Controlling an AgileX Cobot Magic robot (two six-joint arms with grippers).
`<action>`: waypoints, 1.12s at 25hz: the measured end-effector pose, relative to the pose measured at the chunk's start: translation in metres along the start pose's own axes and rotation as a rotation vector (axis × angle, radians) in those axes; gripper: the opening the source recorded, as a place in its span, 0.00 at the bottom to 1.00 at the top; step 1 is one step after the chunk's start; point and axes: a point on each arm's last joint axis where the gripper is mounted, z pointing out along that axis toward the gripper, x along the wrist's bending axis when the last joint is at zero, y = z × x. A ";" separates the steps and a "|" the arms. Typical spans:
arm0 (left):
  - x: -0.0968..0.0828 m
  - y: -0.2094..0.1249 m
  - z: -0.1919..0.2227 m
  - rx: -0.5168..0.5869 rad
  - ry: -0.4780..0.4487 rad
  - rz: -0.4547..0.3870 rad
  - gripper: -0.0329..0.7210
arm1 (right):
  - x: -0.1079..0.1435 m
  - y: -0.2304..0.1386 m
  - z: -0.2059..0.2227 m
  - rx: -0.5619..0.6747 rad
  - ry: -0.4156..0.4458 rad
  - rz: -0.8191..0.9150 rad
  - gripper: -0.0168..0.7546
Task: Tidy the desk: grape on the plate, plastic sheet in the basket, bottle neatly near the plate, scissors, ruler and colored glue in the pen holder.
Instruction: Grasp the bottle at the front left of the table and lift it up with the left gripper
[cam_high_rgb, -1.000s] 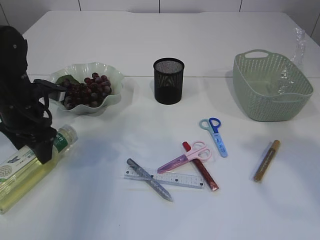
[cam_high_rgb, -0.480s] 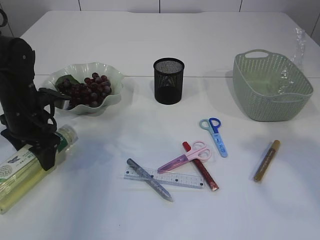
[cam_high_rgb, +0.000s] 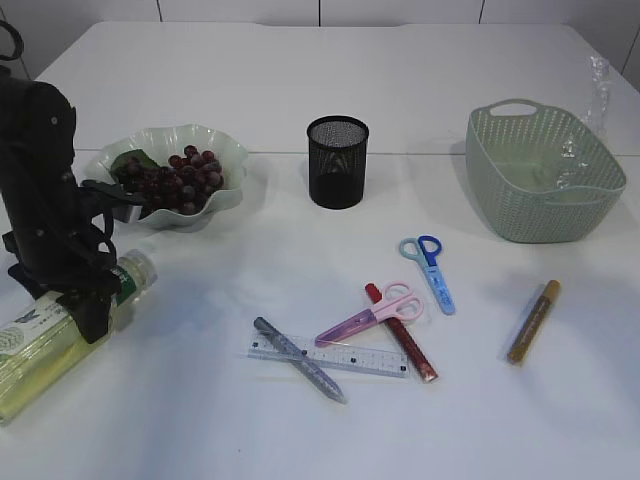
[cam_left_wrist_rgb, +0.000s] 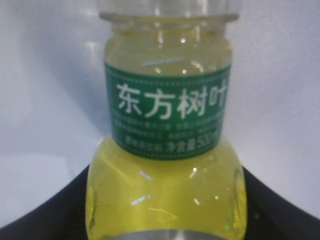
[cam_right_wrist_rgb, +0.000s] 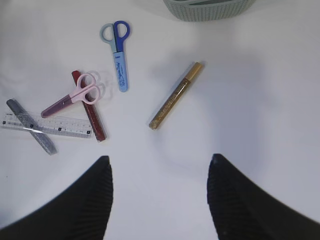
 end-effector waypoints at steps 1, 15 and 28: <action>0.000 0.000 0.000 -0.001 0.002 -0.003 0.66 | 0.000 0.000 0.000 0.000 0.000 0.000 0.61; -0.001 0.001 -0.002 -0.003 -0.004 -0.034 0.62 | 0.000 0.000 0.000 0.000 0.000 0.000 0.61; -0.013 -0.020 -0.032 -0.080 -0.066 -0.090 0.61 | 0.000 0.000 0.000 0.000 0.000 -0.002 0.61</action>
